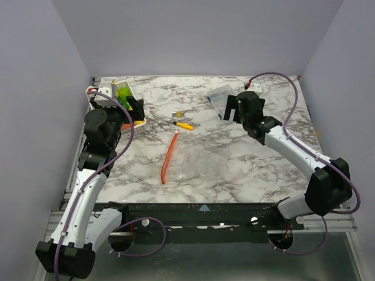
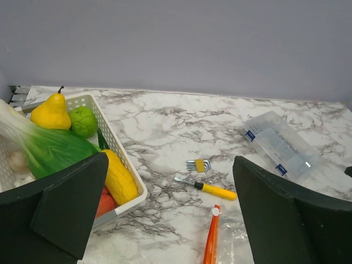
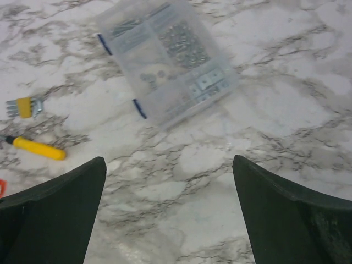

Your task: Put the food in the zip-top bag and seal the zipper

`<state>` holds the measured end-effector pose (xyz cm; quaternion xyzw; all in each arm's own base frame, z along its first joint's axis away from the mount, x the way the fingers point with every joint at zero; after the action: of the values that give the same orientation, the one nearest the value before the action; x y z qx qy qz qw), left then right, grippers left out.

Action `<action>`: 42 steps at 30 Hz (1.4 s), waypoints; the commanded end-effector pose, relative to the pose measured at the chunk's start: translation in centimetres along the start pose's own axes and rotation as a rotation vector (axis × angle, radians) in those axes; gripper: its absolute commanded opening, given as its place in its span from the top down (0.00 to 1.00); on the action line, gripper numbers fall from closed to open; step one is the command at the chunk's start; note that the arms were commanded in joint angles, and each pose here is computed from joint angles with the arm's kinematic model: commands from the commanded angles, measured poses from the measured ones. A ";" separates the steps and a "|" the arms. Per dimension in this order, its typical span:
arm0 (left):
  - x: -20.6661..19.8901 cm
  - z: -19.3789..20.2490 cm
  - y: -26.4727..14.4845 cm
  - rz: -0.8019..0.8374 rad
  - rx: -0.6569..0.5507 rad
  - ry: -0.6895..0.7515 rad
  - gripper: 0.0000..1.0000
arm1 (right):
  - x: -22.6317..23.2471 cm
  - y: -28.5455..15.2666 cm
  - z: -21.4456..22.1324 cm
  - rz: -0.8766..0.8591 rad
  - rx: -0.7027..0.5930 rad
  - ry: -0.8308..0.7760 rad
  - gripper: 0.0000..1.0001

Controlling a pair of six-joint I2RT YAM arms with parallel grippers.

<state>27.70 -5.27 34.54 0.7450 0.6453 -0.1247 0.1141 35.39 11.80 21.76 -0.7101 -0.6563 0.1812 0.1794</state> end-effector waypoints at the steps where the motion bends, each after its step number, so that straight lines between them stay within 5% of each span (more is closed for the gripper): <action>1: -0.9 -0.7 -1.0 0.034 -0.028 0.038 0.01 | 6.1 -2.9 -1.3 -0.060 -0.057 -0.001 0.00; 7: -0.7 -2.2 -3.6 -0.014 -0.147 0.048 0.01 | 13.8 -4.3 0.7 0.060 0.147 0.032 0.00; 11: -0.1 -3.6 -5.7 -0.066 -0.267 0.040 0.01 | 18.8 -5.7 2.6 -0.053 0.142 -0.074 0.00; 20: 2.0 -6.4 -11.0 -0.201 -0.516 -0.017 0.01 | 26.3 -7.2 8.8 0.048 0.127 -0.227 0.00; 38: 2.7 -7.9 -13.9 -0.245 -0.615 -0.036 0.01 | 29.6 -5.2 15.8 0.224 0.014 -0.560 0.00; 42: 2.5 -7.9 -13.8 -0.230 -0.612 -0.037 0.02 | 29.7 -5.0 16.3 0.236 -0.006 -0.619 0.10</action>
<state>14.85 1.64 40.85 0.5955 0.7327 0.0467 0.3261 25.41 42.08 9.60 -0.6897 -0.6048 0.3981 0.0054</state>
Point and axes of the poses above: each gripper's point midway between its finger pads, its own y axis out along the fingers, its own x axis along the line the jaws close on, z = x × y, the point moved 6 cm from there along -y, back along the fingers, and after that the axes turned 7 degrees about -y, right-handed, at the moved point
